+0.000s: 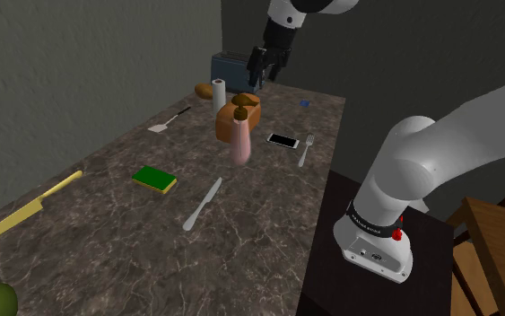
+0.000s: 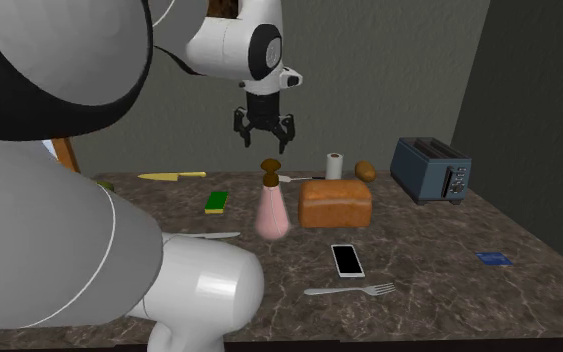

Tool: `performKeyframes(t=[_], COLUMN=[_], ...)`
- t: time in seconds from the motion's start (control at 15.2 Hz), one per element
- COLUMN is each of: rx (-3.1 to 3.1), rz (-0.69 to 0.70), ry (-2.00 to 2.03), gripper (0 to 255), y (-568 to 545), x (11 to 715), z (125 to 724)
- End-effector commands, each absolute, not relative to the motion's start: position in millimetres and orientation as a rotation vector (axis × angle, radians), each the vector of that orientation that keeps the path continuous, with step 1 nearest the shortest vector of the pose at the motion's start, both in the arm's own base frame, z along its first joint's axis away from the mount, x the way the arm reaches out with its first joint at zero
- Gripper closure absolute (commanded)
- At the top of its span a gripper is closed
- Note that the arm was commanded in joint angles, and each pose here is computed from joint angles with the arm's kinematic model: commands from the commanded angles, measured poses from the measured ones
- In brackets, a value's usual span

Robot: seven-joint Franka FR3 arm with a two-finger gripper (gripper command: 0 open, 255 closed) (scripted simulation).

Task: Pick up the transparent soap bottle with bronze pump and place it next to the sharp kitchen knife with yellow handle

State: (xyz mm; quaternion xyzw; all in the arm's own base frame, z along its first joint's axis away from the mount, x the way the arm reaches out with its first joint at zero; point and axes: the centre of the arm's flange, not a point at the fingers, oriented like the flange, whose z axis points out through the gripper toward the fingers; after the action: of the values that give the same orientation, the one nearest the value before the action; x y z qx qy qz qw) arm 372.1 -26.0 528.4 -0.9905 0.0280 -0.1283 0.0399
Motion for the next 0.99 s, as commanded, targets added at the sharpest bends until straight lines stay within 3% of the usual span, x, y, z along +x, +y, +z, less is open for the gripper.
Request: performKeyframes(t=[0.0,0.26,0.92], rx=[-3.020,-2.992,-2.992], rz=[-0.417,-0.449,-0.449], ry=[0.075,0.056,0.056], gripper=[0,0,0], y=[-28.1,-29.1,-24.8], x=[385.8,407.0,418.8], z=[504.3,463.6,425.6])
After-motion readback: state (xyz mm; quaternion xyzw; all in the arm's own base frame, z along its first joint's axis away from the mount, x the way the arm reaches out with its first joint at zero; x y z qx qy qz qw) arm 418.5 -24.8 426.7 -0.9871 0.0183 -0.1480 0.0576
